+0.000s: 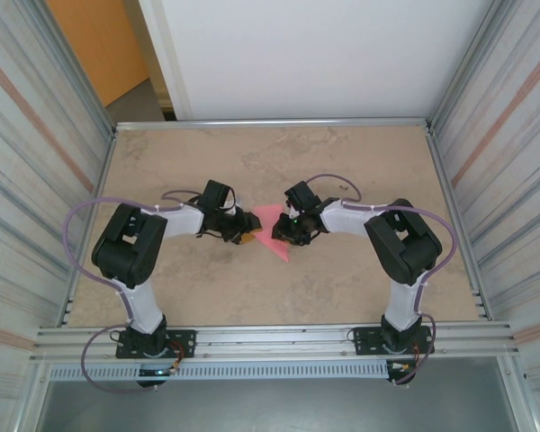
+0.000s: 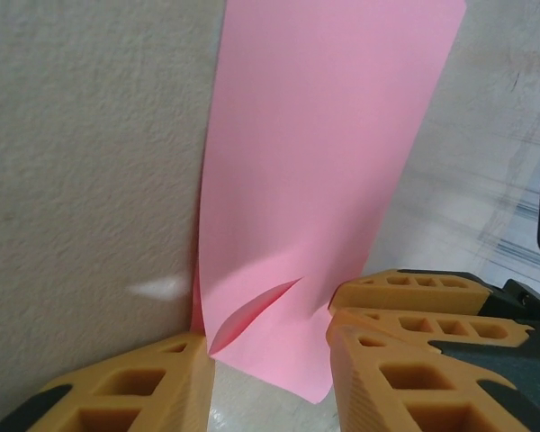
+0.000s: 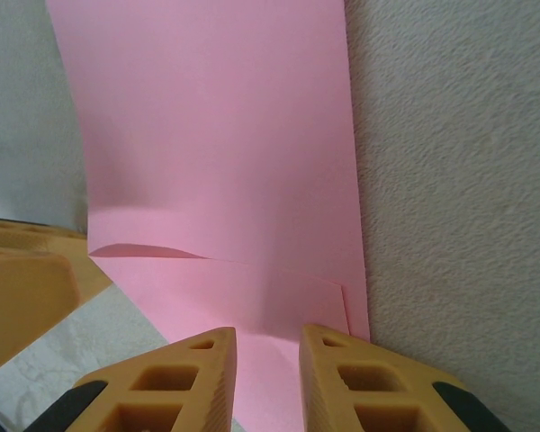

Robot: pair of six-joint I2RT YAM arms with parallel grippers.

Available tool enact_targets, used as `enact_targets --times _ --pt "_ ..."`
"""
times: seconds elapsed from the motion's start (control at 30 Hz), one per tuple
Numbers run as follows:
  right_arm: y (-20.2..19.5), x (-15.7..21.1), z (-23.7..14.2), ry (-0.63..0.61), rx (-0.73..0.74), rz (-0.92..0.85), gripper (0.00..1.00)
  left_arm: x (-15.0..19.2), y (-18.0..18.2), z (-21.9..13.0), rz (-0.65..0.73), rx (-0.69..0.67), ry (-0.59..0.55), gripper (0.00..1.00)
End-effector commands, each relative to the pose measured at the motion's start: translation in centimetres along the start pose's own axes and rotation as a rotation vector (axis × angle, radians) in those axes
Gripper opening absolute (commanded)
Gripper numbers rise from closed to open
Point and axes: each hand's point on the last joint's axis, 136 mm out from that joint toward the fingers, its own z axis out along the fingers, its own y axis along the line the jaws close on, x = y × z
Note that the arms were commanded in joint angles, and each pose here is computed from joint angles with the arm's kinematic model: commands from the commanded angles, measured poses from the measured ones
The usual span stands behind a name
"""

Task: Fold a paper plane with a square sheet of paper (pick it up from the middle)
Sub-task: Fourth fold the wing at the center of the table.

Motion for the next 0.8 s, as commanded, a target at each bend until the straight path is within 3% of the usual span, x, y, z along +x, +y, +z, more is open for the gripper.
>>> enact_targets --times 0.0,0.33,0.77 --pt "-2.7 1.0 0.9 0.036 0.084 0.038 0.25 0.3 -0.4 0.4 0.007 -0.003 0.026 0.4" --pt "-2.8 1.0 0.8 0.033 0.081 0.025 0.25 0.4 -2.6 -0.1 0.095 0.072 0.059 0.37" --pt "-1.4 0.3 0.0 0.001 0.023 -0.03 0.34 1.1 -1.5 0.6 0.14 0.021 0.133 0.23"
